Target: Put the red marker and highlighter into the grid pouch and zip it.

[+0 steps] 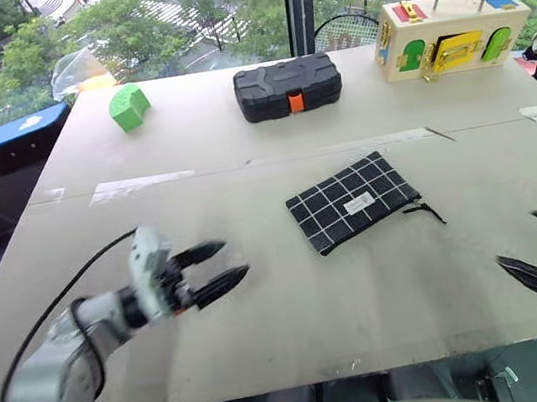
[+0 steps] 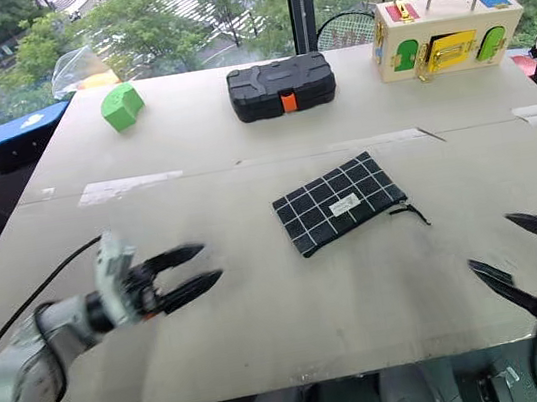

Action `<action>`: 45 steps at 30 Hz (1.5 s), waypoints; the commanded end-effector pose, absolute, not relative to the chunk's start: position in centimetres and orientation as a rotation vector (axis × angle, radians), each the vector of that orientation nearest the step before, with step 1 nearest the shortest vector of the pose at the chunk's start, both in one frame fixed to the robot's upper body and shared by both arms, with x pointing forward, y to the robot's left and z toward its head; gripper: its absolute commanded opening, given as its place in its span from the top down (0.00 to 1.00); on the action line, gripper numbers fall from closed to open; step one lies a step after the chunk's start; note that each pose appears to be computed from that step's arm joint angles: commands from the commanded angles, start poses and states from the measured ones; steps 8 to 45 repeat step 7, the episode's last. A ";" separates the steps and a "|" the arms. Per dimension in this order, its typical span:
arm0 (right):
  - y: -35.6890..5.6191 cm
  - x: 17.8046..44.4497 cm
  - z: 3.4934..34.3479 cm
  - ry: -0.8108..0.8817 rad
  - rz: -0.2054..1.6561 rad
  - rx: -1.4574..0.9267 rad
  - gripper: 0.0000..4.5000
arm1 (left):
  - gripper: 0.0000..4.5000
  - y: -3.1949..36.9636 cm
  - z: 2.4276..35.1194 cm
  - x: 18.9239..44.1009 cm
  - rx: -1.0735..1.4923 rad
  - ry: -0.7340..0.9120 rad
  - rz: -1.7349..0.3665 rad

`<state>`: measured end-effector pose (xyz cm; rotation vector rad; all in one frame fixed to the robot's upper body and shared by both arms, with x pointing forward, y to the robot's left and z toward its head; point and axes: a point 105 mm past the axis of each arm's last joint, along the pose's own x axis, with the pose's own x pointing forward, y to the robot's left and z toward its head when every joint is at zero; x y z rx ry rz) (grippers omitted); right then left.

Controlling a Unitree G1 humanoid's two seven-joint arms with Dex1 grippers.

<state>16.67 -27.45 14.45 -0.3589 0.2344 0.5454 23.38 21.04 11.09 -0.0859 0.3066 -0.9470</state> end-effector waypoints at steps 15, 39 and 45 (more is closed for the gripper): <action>-28.0 15.5 16.8 0.191 0.609 -0.352 0.00 | 0.02 21.2 11.5 21.2 -0.061 0.320 -0.981; -28.0 15.5 16.8 0.191 0.609 -0.352 0.00 | 0.02 21.2 11.5 21.2 -0.061 0.320 -0.981; -28.0 15.5 16.8 0.191 0.609 -0.352 0.00 | 0.02 21.2 11.5 21.2 -0.061 0.320 -0.981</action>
